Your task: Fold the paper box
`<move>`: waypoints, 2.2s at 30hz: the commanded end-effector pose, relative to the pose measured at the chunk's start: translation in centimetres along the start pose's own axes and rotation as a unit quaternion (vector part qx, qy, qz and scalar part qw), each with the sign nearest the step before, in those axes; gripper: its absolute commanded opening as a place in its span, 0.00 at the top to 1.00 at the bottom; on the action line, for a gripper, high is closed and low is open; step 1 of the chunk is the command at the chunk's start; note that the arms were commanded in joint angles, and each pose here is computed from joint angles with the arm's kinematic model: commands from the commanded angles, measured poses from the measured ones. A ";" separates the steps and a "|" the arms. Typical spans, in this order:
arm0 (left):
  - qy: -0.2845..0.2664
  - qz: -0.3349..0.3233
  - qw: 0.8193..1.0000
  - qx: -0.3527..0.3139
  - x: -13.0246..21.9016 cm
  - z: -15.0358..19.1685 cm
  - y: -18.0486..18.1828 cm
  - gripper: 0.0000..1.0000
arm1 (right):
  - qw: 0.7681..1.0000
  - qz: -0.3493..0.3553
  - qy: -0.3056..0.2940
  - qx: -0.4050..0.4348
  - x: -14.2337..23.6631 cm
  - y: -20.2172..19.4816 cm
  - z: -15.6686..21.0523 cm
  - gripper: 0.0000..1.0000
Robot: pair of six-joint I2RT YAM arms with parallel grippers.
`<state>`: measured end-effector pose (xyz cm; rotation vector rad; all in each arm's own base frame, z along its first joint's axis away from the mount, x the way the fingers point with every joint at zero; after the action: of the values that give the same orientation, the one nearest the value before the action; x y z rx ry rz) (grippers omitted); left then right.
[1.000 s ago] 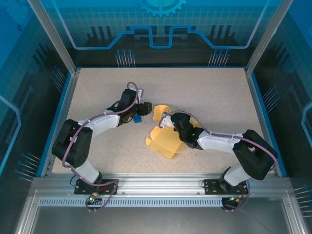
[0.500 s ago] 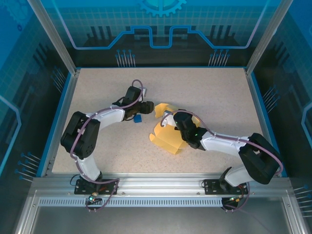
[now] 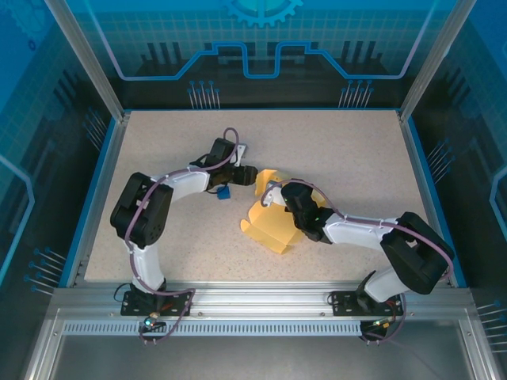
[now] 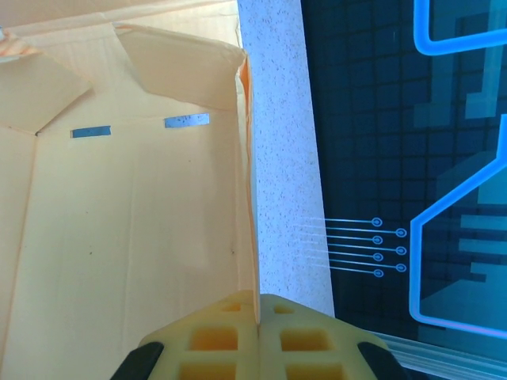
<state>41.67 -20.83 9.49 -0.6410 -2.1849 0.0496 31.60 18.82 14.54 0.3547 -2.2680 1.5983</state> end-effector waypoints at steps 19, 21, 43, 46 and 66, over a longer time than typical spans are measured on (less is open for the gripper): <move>-0.022 0.115 0.991 -0.057 0.8 0.8 -5.2 0.35 | 0.999 -0.001 0.009 -0.038 -0.3 -0.7 1.2 0.97; -0.023 0.120 0.990 -0.064 0.9 1.0 -5.7 0.35 | 0.999 -0.002 0.009 -0.041 -0.3 -0.8 1.2 0.97; -0.045 0.162 0.979 -0.113 -0.2 1.4 -8.2 0.33 | 0.997 -0.020 0.003 -0.068 -0.1 -0.6 1.6 0.97; -0.052 0.165 0.978 -0.119 -0.5 1.4 -8.2 0.33 | 0.997 -0.025 0.001 -0.072 -0.1 -0.5 1.6 0.97; -0.067 0.164 0.973 -0.148 -3.0 1.5 -7.8 0.31 | 0.996 -0.041 -0.006 -0.081 -0.1 0.0 1.9 0.97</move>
<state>38.64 -28.14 8.38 -1.1512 -2.1983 -0.0286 31.72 17.28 14.28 0.3841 -2.3375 1.4014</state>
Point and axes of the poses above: each hand's point on the last joint's axis, 136 mm out from that joint toward the fingers, its own x axis back along the fingers, its own y axis along the line the jaws close on, z = x × y, the point moved 4 cm from there along x, back along the fingers, and after that the axes turned 8 degrees about -x, right-handed, at the moved point
